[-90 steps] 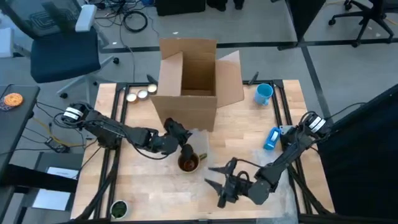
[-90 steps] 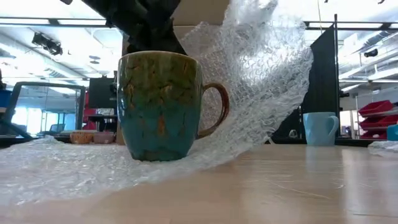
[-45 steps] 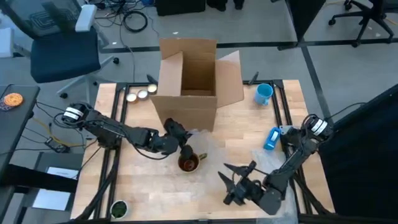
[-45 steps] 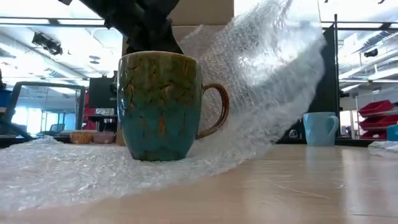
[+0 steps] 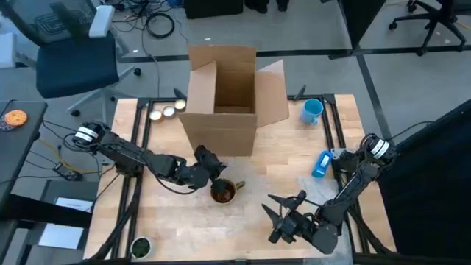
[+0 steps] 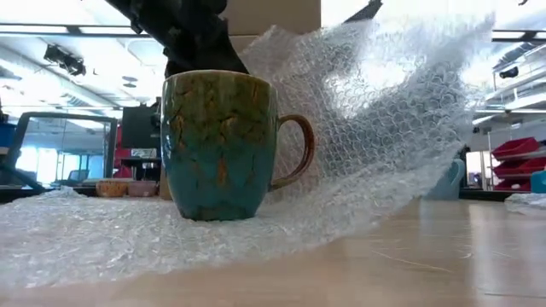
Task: Wrap mug
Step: Wrap the brown cup with bubble wrap
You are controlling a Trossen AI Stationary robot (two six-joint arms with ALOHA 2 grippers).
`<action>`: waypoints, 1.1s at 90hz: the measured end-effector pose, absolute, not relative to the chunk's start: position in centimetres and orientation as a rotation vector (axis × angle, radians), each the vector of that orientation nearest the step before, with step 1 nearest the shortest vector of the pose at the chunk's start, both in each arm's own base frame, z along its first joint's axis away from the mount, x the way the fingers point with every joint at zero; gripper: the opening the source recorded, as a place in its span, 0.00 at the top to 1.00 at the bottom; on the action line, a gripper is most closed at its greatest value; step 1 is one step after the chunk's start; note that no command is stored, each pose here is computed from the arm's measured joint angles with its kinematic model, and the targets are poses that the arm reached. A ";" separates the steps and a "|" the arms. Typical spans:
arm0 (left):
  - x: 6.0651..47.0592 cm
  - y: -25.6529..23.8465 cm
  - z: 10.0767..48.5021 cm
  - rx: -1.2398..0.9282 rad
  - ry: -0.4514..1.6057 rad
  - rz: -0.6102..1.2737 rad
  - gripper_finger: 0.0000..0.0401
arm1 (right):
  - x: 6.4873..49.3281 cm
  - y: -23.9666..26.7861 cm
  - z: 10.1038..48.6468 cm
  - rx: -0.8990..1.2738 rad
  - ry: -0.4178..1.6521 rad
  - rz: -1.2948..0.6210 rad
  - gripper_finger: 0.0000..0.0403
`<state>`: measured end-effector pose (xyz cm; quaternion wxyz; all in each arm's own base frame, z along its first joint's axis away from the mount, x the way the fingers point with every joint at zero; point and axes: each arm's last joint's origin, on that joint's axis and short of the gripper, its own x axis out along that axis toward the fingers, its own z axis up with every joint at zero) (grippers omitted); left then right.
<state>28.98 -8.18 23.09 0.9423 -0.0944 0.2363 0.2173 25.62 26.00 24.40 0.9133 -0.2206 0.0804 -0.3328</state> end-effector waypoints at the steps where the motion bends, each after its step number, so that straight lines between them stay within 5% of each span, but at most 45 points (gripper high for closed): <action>1: 28.9 -8.2 23.1 -0.190 0.485 0.442 1.00 | 25.7 25.9 24.4 -0.453 0.166 -0.689 0.61; 75: 28.5 -11.0 23.7 -0.140 0.439 0.296 1.00 | 23.5 19.0 35.1 -0.314 0.130 -0.784 0.61; 99: 28.5 -11.3 24.0 -0.093 0.427 0.261 1.00 | 25.4 21.2 32.4 -0.247 0.004 -0.466 0.61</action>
